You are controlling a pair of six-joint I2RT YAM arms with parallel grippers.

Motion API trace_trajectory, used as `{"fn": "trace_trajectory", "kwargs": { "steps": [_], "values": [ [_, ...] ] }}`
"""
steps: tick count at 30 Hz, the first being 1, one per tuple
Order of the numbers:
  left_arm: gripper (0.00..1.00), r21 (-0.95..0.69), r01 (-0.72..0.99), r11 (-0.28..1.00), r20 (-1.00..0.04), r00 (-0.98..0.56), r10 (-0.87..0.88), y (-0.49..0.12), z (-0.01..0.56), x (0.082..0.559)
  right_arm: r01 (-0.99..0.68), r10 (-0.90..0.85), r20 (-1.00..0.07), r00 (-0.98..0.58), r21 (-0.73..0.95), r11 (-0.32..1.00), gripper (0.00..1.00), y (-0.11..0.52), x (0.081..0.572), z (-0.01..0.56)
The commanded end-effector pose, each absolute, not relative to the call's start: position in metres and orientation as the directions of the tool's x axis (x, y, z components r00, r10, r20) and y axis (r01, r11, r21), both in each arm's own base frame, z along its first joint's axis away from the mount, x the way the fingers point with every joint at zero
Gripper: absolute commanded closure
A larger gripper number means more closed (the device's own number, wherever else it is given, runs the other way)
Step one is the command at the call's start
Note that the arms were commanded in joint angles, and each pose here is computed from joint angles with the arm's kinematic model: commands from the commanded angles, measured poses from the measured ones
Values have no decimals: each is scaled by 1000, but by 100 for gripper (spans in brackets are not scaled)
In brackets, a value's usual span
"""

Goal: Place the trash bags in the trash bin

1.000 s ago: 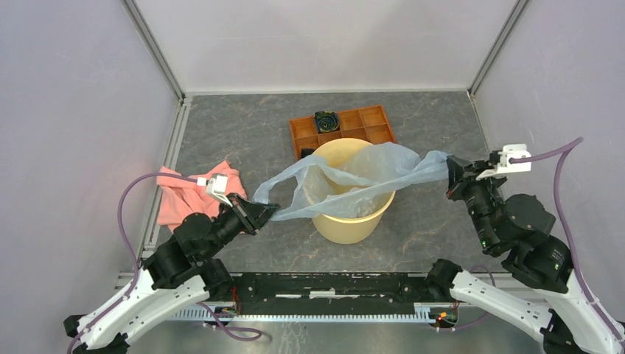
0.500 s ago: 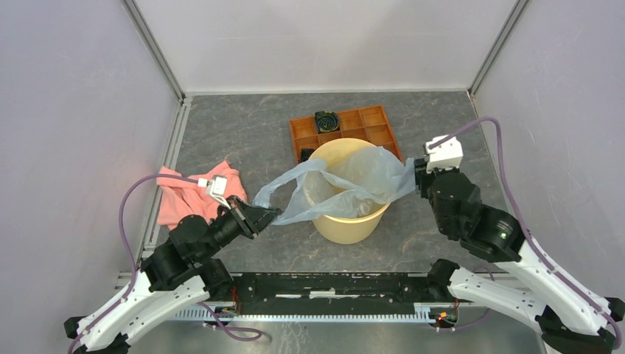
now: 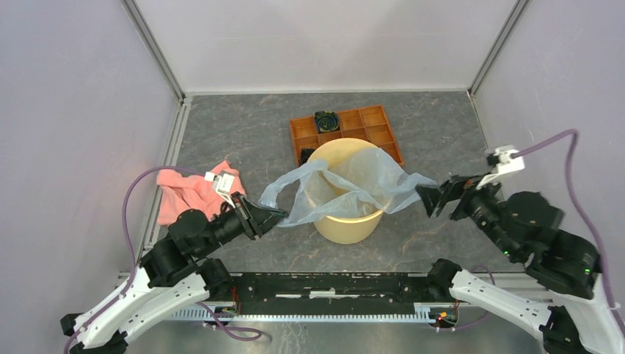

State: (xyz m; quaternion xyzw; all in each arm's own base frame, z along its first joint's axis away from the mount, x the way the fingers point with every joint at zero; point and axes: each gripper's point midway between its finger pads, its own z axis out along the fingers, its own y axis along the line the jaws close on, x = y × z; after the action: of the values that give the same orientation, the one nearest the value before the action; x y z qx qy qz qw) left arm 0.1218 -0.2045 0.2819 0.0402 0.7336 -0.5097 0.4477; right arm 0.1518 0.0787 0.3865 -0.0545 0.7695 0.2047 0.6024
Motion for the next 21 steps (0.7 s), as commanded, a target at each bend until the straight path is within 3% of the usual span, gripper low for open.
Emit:
{"fn": "trace_trajectory", "kwargs": {
  "steps": [1,4,9,13,14,16,21],
  "values": [
    [66,-711,554,434,-703,-570,-424,-200,300,116,-335,265,-892,-366,392,857,4,96,143,344],
    [64,-740,532,411,-672,-590,-447,-201,301,115,-371,281,-890,-360,413,832,10,107,144,335],
    [49,-798,438,414,-600,-644,-474,-204,288,120,-367,248,-900,-359,381,849,4,113,152,317],
    [42,-836,384,391,-543,-680,-493,-212,280,124,-393,323,-896,-305,427,814,13,132,167,323],
    [43,-842,377,386,-534,-685,-496,-214,279,125,-407,336,-894,-297,437,802,16,139,170,324],
    [54,-849,361,386,-522,-687,-505,-215,278,127,-406,342,-893,-293,440,801,26,146,176,320],
    [76,-856,310,413,-501,-690,-523,-211,270,131,-365,361,-885,-294,453,813,60,142,181,303]
  ]
}}
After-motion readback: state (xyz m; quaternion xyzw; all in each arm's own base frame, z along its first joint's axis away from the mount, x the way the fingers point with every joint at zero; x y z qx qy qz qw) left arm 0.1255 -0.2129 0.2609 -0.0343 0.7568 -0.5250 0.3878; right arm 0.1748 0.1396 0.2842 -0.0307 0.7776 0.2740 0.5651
